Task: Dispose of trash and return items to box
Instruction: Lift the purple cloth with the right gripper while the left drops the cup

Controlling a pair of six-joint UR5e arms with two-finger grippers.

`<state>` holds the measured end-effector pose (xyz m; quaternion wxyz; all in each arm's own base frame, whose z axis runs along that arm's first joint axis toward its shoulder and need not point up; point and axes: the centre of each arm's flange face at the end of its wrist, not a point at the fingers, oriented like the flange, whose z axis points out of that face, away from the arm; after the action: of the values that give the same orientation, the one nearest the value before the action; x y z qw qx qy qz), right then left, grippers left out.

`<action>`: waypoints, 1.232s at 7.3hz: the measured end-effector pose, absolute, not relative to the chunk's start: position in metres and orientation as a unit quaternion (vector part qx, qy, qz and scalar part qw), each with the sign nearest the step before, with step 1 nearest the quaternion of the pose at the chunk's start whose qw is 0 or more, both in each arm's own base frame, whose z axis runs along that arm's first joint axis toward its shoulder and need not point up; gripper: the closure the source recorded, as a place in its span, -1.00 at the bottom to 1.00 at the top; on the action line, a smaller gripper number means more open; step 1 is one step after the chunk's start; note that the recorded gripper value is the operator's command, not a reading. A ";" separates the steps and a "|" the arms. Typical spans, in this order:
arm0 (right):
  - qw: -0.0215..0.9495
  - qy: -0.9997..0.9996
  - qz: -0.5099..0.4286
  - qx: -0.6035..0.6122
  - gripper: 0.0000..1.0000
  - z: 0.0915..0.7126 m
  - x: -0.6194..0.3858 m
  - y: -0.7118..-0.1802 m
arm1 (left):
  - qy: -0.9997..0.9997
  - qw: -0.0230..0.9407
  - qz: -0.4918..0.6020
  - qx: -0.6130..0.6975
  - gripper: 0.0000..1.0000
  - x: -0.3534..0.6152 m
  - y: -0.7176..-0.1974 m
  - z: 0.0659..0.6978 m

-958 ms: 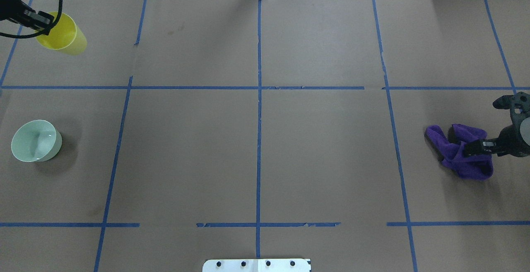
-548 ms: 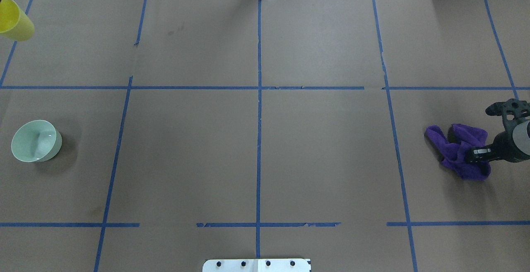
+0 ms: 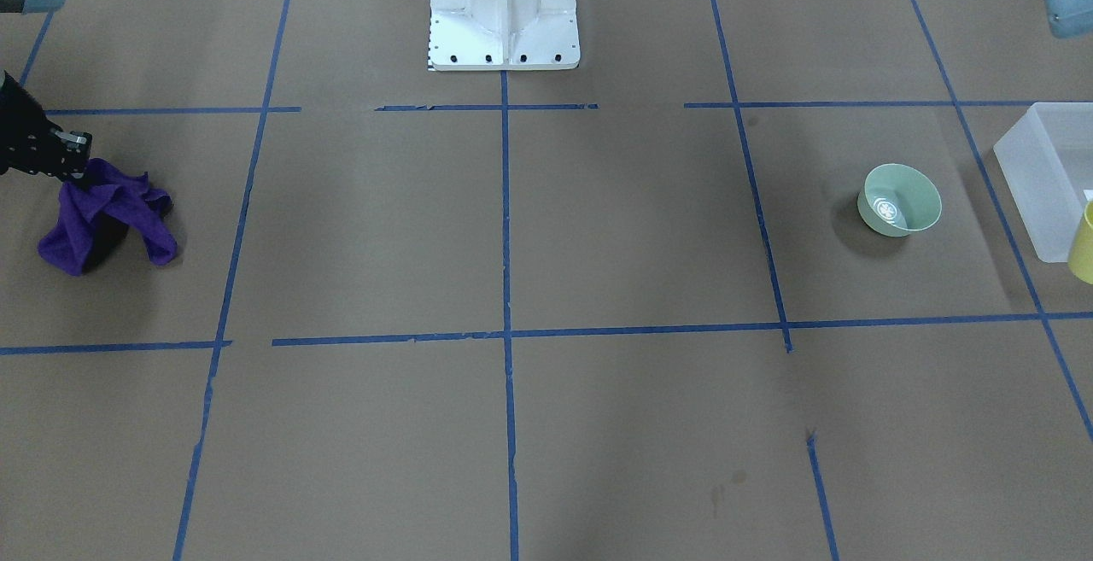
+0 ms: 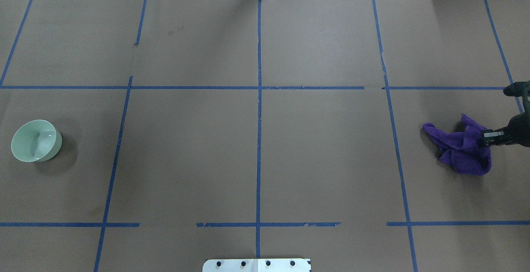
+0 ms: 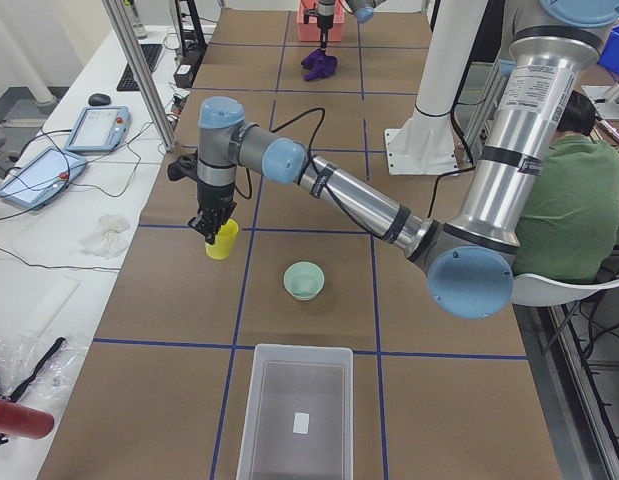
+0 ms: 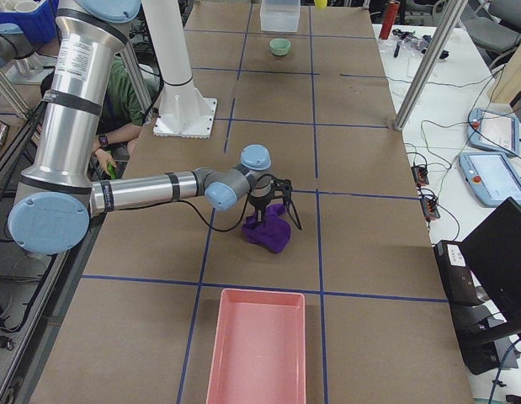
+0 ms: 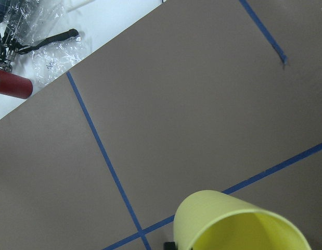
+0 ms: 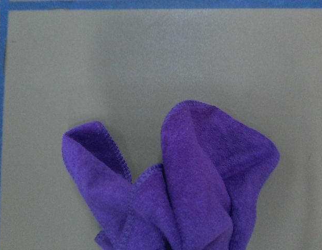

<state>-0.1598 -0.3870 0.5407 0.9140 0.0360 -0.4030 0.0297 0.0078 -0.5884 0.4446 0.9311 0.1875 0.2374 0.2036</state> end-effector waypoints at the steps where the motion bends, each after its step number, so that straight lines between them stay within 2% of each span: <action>1: 0.899 -0.435 0.047 0.037 1.00 0.519 -0.132 -0.392 | 0.231 0.933 0.207 0.183 1.00 -0.013 -0.589 0.473; 3: 0.868 -0.489 0.075 0.033 1.00 0.473 -0.084 -0.398 | 0.225 0.939 0.207 0.160 1.00 -0.043 -0.571 0.528; 5: 0.861 -0.495 0.110 0.027 1.00 0.413 -0.055 -0.409 | 0.235 0.947 0.191 0.111 1.00 -0.057 -0.530 0.590; 9: 0.879 -0.458 0.109 0.069 1.00 0.384 0.022 -0.432 | 0.283 0.945 0.160 0.020 1.00 -0.058 -0.464 0.691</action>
<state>0.0220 -0.4323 0.3843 0.8793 0.0693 -0.4584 0.1095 -0.0578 -0.4635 0.6912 0.9453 0.0203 0.2832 0.1605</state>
